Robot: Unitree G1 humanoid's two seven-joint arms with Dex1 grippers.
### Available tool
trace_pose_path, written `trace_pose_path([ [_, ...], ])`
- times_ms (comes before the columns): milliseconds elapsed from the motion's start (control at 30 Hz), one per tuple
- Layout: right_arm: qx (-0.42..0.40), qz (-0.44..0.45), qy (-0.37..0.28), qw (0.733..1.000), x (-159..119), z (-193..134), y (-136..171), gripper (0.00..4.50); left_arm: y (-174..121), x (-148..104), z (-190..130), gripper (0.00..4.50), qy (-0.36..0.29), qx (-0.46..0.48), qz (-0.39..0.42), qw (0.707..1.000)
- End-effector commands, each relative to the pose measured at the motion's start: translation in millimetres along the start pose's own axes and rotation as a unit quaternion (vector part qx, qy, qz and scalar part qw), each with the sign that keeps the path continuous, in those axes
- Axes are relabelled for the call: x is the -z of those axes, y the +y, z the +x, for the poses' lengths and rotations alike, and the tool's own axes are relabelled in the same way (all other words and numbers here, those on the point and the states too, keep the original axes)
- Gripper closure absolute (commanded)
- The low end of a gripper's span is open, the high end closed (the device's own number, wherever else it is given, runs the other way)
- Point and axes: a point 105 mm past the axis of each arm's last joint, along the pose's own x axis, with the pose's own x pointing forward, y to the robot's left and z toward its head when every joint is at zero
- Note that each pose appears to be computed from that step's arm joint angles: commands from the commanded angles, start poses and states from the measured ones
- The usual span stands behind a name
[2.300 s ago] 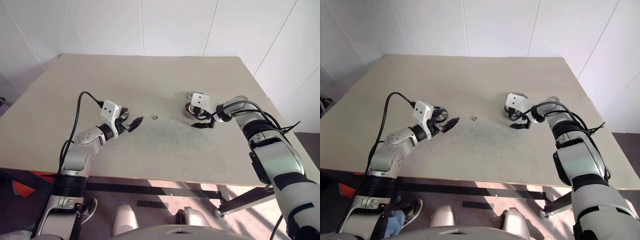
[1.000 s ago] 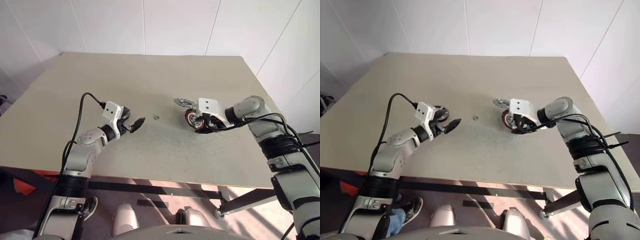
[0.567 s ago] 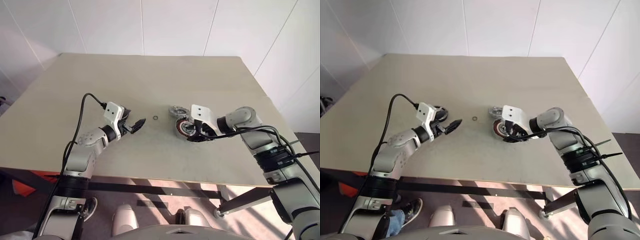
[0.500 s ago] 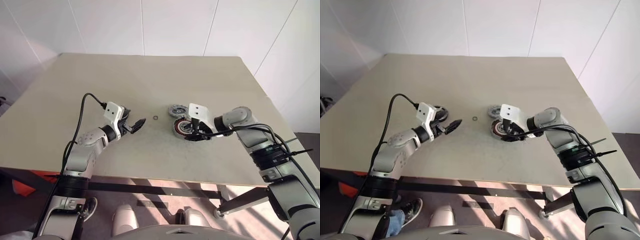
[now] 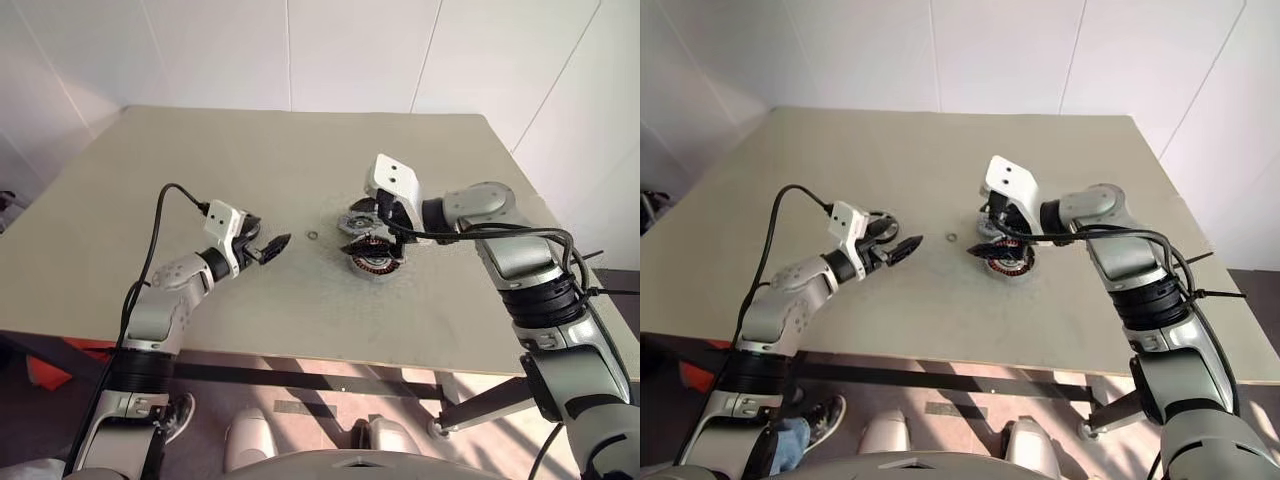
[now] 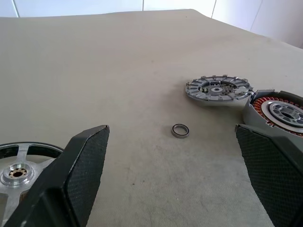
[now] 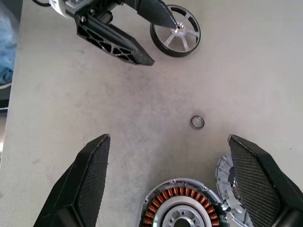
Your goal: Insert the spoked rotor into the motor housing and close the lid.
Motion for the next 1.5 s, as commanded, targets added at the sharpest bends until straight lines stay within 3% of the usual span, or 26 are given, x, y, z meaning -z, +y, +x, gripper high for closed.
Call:
trace_pose_path([
  [33, 0.049, 0.022, -0.027, 0.998, -11, -6, -10, 0.02, -6, -7, 14, 0.0, 0.0, 0.004, 0.039, 0.999],
  [267, 0.099, 0.066, -0.03, 0.992, -2, -3, -19, 0.02, -25, 4, 47, 0.0, 0.026, 0.013, 0.063, 0.998],
  [600, 0.131, 0.081, -0.032, 0.988, 1, -3, -30, 0.02, -32, 0, 82, 0.0, 0.044, 0.001, 0.079, 0.996],
  [1500, 0.172, 0.081, -0.052, 0.98, -11, -2, -44, 0.02, -27, 47, 107, 0.0, 0.122, -0.011, 0.096, 0.988],
])
